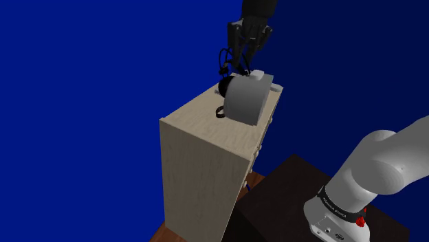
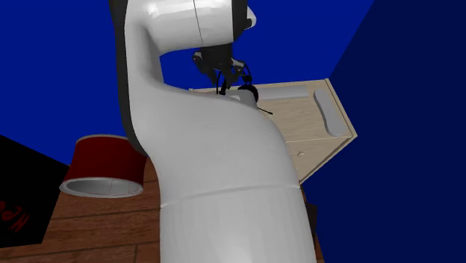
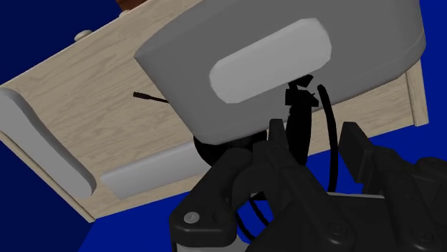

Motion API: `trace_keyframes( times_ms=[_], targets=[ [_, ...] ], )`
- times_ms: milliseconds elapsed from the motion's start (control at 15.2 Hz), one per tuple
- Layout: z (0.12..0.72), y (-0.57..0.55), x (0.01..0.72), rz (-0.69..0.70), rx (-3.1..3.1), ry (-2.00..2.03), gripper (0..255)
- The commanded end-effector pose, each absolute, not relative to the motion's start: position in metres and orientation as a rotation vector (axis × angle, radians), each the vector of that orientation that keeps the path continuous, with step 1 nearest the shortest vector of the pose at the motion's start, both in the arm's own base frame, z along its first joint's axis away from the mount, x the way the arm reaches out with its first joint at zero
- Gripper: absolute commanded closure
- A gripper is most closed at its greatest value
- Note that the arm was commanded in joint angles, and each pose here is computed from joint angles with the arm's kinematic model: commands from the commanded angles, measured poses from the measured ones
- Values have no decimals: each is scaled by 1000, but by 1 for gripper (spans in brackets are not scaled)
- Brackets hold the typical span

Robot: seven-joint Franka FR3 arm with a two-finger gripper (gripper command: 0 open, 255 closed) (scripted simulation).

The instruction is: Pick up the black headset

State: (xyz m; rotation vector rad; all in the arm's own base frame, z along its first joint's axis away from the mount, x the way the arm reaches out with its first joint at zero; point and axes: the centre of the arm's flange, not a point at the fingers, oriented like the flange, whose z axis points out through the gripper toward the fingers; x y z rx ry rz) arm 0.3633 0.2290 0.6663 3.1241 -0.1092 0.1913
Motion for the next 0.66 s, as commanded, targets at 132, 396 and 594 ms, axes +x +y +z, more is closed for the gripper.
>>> trace_keyframes(
  times_ms=[132, 396, 594],
  targets=[
    [688, 229, 363, 192, 3124, -109, 255],
    [709, 229, 363, 192, 3124, -109, 255],
    [715, 229, 363, 192, 3124, -109, 255]
  ],
)
